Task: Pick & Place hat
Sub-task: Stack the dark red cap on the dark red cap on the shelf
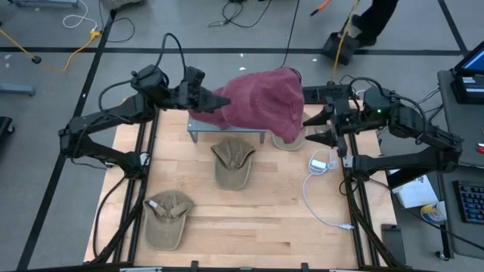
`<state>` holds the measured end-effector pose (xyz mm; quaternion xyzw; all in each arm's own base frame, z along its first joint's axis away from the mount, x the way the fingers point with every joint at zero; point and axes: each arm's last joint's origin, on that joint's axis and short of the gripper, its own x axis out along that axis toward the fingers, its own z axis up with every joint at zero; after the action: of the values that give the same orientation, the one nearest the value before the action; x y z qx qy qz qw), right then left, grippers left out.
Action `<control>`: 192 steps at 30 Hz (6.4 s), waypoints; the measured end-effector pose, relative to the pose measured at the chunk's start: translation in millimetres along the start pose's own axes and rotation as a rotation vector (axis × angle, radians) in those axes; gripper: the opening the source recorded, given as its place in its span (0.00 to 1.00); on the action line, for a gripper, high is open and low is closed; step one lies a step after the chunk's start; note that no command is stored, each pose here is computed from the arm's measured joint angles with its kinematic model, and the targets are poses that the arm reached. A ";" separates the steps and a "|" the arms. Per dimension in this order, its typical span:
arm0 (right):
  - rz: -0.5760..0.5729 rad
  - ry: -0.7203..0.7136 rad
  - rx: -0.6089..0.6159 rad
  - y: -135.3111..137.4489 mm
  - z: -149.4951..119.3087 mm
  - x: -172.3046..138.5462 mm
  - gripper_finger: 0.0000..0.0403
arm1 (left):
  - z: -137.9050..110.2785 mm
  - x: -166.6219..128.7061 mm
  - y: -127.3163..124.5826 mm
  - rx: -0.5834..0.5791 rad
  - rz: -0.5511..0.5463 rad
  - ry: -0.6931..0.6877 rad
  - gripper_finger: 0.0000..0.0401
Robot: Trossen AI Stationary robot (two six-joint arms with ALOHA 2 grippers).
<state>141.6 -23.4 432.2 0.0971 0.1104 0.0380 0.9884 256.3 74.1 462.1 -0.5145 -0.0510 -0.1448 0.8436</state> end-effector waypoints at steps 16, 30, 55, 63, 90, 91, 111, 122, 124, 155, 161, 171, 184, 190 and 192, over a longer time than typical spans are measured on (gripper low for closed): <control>-0.005 -0.068 -0.426 3.3 5.1 -8.0 0.55 | -3.7 -2.5 3.5 -0.121 0.052 0.048 0.02; -0.096 -0.142 0.425 -2.9 10.3 0.1 0.53 | -4.5 -1.4 7.1 0.014 0.114 -0.021 0.02; -0.102 -0.187 0.904 -20.4 15.3 51.2 0.53 | -5.4 -1.5 8.4 0.080 0.125 -0.003 0.02; -0.058 -0.158 0.953 -24.5 14.9 67.7 0.44 | -6.3 -1.7 10.0 0.083 0.140 0.009 0.02; 0.341 -0.566 0.762 11.5 59.1 -15.9 0.01 | -3.1 -6.1 30.6 0.227 0.286 0.061 0.31; 0.352 -0.574 0.756 12.0 60.1 -16.7 0.00 | -3.3 -6.2 32.2 0.242 0.304 0.059 0.35; 0.205 -0.582 0.758 -9.1 59.1 11.0 0.00 | 2.2 -24.2 1.5 0.757 0.224 0.011 0.47; 0.110 -0.532 0.792 -60.7 56.2 85.4 0.00 | 0.0 -66.6 -45.2 0.861 0.169 -0.096 0.45; 0.122 -0.512 0.787 -68.1 63.4 98.3 0.00 | -1.0 -69.9 -49.0 0.869 0.163 -0.104 0.46; 0.201 -0.351 0.691 -176.7 109.4 221.6 0.00 | -6.8 -84.5 -77.1 0.984 -0.009 -0.137 0.40; 0.207 -0.342 0.699 -189.4 102.2 240.5 0.00 | -7.0 -82.0 -74.7 0.979 -0.029 -0.103 0.38; 0.198 -0.381 0.516 -203.0 87.1 263.6 0.00 | -6.3 -78.1 -67.4 0.960 0.003 -0.074 0.41; 0.145 -0.391 0.142 -200.6 85.9 265.6 0.00 | -6.5 -77.9 -66.4 0.997 0.010 -0.068 0.41; 0.084 -0.377 -0.047 -194.5 82.4 271.5 0.00 | -6.2 -78.1 -67.5 1.003 0.004 -0.075 0.38; 0.068 -0.380 -0.142 -192.2 82.1 272.9 0.00 | -6.1 -78.1 -67.8 1.002 0.002 -0.077 0.38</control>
<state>436.0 -200.1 414.7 0.0365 -0.0844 0.0601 0.9939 161.4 54.6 498.7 -0.0515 -0.1451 -0.0828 0.9846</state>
